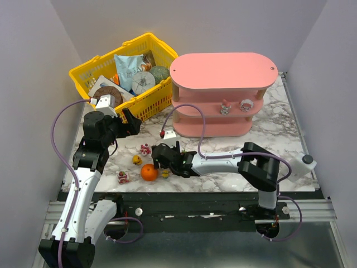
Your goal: Place and organize the plastic toys onto the shelf
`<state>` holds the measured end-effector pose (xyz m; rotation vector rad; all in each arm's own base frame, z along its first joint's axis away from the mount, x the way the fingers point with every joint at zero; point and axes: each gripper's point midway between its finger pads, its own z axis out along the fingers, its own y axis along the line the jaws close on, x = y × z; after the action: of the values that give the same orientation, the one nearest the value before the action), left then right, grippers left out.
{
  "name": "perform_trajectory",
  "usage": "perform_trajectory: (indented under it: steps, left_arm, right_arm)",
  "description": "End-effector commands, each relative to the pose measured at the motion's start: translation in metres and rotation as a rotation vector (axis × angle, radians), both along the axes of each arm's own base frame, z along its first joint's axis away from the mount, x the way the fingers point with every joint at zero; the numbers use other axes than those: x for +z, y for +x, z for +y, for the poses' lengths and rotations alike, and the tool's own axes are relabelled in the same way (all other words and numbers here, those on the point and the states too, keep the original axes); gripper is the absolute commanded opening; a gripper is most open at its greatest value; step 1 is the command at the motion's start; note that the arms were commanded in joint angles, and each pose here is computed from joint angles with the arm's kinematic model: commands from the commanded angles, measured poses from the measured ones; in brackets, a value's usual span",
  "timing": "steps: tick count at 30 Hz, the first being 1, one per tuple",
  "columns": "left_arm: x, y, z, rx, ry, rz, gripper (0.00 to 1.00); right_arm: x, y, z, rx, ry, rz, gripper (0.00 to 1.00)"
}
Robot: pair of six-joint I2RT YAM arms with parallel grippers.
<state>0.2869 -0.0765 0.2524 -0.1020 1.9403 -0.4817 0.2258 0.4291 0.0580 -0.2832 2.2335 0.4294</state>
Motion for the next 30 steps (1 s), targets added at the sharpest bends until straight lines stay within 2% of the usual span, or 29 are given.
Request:
perform_trajectory:
  steps: [1, 11, 22, 25, 30]
  left_arm:
    - [0.001, -0.001, 0.0, -0.012, 0.005, -0.012, 0.99]
    - [0.001, -0.001, 0.0, -0.012, 0.004, -0.01, 0.99]
    - [0.0, -0.001, 0.0, -0.012, 0.004, -0.007, 0.99]
    - [0.001, -0.001, 0.0, -0.012, 0.004, -0.01, 0.99]
    - [0.0, -0.001, 0.0, -0.012, 0.006, -0.007, 0.99]
  right_arm:
    - [-0.002, 0.007, 0.005, -0.028, -0.008, -0.03, 0.77]
    - [-0.004, 0.021, 0.003, -0.073, -0.045, -0.081, 0.73]
    - [0.006, 0.027, -0.006, -0.084, -0.039, -0.078, 0.38]
    - [0.015, 0.028, -0.011, -0.09, -0.038, -0.1, 0.33]
    - [0.038, 0.032, -0.021, -0.102, -0.034, -0.14, 0.3]
